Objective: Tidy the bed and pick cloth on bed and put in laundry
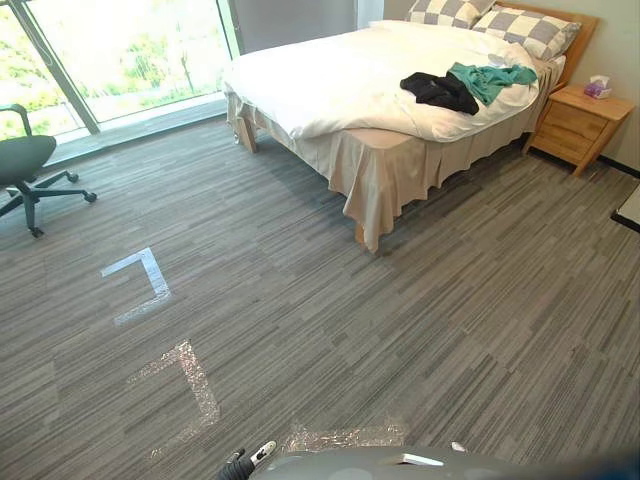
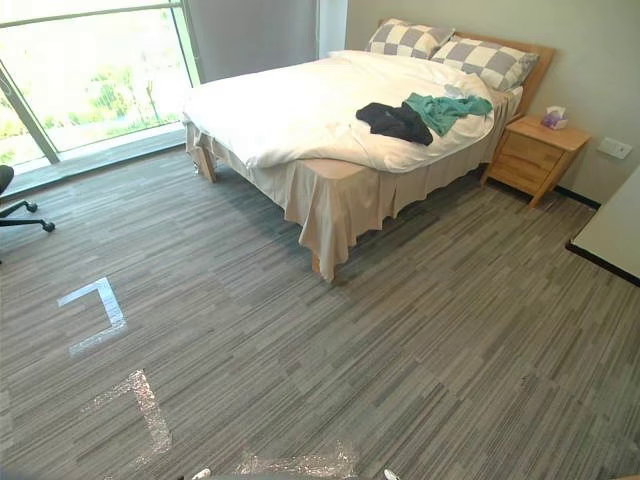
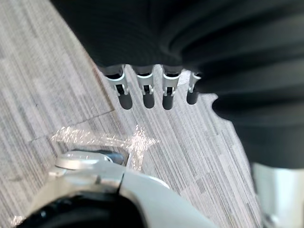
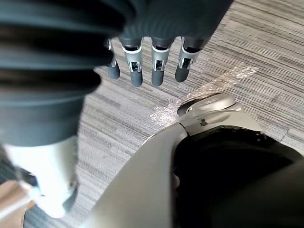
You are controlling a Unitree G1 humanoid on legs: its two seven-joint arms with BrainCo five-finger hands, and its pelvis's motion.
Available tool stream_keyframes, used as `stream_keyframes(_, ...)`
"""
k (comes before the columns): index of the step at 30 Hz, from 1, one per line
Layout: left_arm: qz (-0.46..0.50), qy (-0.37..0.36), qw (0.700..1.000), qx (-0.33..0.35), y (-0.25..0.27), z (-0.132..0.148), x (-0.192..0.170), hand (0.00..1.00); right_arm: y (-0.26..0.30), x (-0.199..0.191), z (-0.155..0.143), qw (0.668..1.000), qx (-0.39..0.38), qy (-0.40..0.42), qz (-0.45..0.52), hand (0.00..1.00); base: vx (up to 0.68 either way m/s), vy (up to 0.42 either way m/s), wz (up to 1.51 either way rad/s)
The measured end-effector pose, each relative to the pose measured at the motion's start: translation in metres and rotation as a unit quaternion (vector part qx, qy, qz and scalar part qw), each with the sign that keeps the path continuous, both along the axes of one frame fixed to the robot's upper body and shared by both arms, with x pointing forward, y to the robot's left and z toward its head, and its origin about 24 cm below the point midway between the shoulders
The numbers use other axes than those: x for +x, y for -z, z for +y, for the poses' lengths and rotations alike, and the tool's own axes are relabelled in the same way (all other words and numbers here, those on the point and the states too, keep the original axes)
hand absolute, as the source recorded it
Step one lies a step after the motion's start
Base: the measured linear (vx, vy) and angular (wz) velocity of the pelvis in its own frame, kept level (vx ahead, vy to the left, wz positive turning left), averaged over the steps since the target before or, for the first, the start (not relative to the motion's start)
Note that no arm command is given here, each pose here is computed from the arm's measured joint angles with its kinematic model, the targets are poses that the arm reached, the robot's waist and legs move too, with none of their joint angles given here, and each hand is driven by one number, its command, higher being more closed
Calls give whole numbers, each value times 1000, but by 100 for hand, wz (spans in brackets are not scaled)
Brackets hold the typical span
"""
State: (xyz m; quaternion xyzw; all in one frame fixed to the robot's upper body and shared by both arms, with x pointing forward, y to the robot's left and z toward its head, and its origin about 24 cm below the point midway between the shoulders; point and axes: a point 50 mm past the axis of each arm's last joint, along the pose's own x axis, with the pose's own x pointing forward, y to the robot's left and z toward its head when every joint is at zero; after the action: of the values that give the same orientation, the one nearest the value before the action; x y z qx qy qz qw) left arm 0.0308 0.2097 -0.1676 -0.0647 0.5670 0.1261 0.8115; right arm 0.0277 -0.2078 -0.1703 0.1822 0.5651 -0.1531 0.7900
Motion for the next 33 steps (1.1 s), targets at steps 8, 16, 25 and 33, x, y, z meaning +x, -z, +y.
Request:
stream_keyframes(8,-14,21,1000,-15,-1,-2,3,0,0,3,-1,1000,-1,-10,0,0,87,7,3)
stream_keyframes(16,-21,38,999,-10,-1,-2,4,0,0,6,-1,1000,1,-9,-5,0,-35,-11,-1)
stream_keyframes(25,-30,63,997,-9,-3,-2,4,0,-2,1,1,999,4,31,-18,0,-60,-25,-7)
stream_keyframes(33,-33,102,994,-3,-6,2,18,0,-4,5,6,998,6,62,-26,0,9,-33,-38)
